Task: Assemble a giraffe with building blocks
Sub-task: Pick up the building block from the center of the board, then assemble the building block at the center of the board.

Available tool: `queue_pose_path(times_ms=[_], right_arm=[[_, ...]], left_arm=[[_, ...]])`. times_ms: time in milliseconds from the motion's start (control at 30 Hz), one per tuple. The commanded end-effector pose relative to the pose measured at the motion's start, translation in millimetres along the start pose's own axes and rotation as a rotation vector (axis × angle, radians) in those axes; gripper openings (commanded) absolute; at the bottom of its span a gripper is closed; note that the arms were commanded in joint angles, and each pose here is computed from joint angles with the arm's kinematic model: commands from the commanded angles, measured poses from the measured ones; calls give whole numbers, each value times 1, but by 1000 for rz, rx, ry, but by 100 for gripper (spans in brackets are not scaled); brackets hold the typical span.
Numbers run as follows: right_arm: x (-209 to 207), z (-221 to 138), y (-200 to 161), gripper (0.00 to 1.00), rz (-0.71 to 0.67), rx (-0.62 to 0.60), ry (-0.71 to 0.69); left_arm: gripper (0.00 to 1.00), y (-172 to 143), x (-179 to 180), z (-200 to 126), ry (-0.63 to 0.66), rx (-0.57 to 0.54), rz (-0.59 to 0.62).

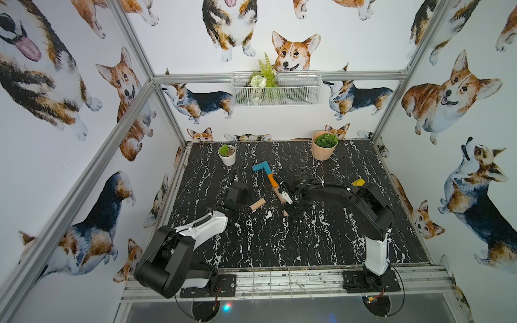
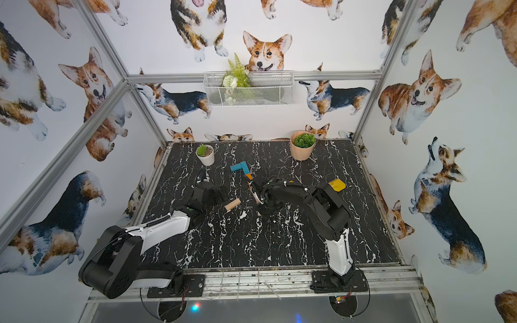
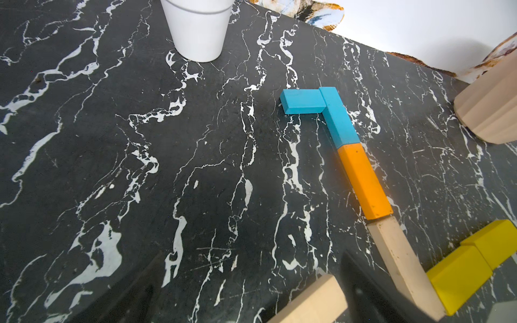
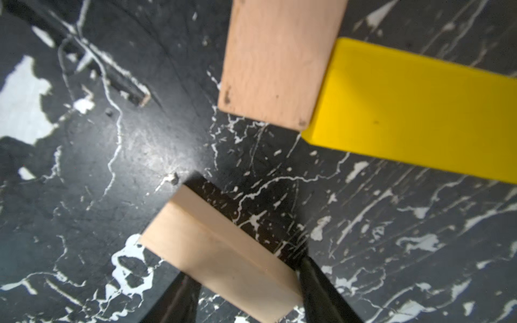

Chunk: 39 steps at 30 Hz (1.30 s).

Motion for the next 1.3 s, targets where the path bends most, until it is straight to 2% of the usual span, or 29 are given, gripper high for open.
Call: queue_pose_path(times_ms=[0,167,333,500,733,833,1000,1267], right_arm=[[0,2,-9,35,18,29,1],[5,-2,-15,13,42,44,10],[11,-3,-17,21,40,46,10],[14,-10,-16,20,111,49,26],[21,-20,-25,11,481,33,-20],[24,-18,-24,10,603,25,-8],[33,-8,-12,10,656,57,-30],[37,3,0,10,658,66,-76]], left_arm=[[100,4,-2,-1,-18,-19,-6],[100,4,-3,-1,-20,-18,-5],[100,4,-3,-1,-24,-18,-7],[100,3,-3,-1,-27,-18,-6],[100,3,-3,-1,-30,-18,-9],[100,3,-4,-1,-34,-18,-12],[100,3,-4,-1,-34,-14,-15],[100,2,-4,-1,-42,-13,-19]])
Point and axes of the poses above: each gripper's point midway between its finger pads, its own z axis out along the fingers, its own x axis along the line the jaws close on, y = z × x, the point moved 8 cm from there along -z, back along the fingers
